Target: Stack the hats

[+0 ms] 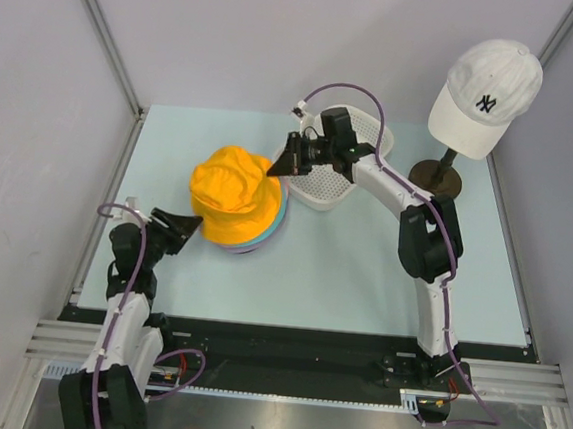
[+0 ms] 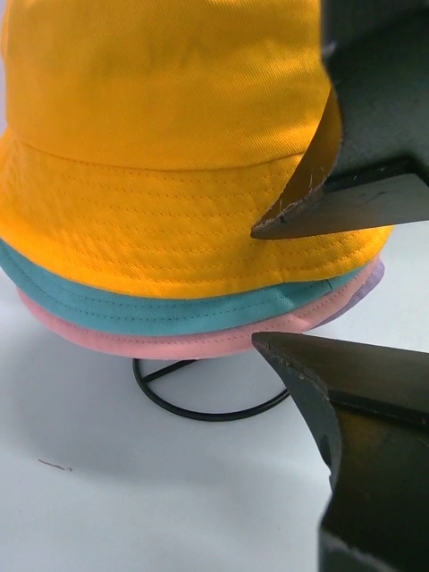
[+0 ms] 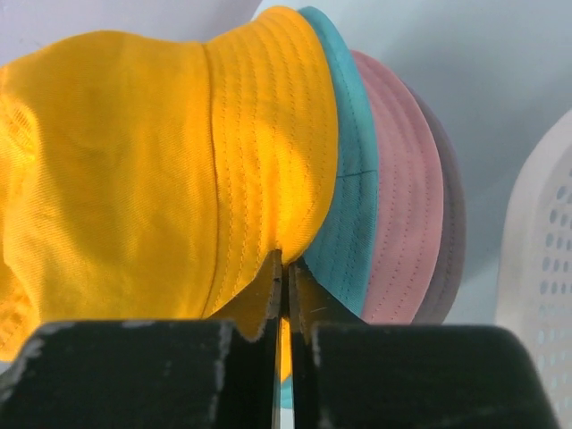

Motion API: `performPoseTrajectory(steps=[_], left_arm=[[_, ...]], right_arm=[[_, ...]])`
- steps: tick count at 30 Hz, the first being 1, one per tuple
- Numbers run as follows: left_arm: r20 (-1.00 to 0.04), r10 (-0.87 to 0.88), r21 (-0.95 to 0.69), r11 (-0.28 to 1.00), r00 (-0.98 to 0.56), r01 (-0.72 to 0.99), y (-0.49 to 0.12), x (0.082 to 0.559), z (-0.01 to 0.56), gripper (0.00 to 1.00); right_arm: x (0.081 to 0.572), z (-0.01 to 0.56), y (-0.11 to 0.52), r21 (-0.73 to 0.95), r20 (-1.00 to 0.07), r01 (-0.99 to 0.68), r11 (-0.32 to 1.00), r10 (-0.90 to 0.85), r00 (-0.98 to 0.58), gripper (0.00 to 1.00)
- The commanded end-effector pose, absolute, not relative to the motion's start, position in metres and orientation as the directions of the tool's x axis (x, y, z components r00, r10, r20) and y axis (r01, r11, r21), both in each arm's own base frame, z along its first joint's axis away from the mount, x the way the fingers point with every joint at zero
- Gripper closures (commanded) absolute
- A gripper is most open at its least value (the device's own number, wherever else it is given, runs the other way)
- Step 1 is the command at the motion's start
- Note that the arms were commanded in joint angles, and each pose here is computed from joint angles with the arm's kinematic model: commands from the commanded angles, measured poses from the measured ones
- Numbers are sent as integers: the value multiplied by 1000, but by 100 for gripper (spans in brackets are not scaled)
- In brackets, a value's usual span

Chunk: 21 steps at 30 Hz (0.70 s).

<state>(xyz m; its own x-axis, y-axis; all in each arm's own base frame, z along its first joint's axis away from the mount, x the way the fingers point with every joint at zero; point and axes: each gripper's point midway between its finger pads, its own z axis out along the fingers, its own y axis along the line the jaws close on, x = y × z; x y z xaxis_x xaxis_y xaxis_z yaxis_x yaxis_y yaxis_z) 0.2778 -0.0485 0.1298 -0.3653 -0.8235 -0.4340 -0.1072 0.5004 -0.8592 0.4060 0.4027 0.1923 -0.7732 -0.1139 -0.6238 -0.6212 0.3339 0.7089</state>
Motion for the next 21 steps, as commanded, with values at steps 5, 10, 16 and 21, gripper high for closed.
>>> performPoseTrajectory(steps=[5, 10, 16, 21], left_arm=[[-435, -815, -861, 501, -382, -86, -59, 288, 128, 53], [-427, -811, -866, 494, -400, -79, -70, 294, 128, 62], [-436, -813, -860, 503, -386, -89, -69, 296, 129, 74], [-425, -818, -859, 500, -388, -113, -68, 296, 122, 76]], right_arm=[[387, 163, 382, 646, -589, -600, 472, -193, -785, 100], [378, 146, 376, 624, -566, -594, 508, -230, -791, 100], [370, 134, 371, 612, -544, -581, 536, -248, -802, 100], [361, 117, 362, 596, -510, -563, 573, -271, -816, 100]])
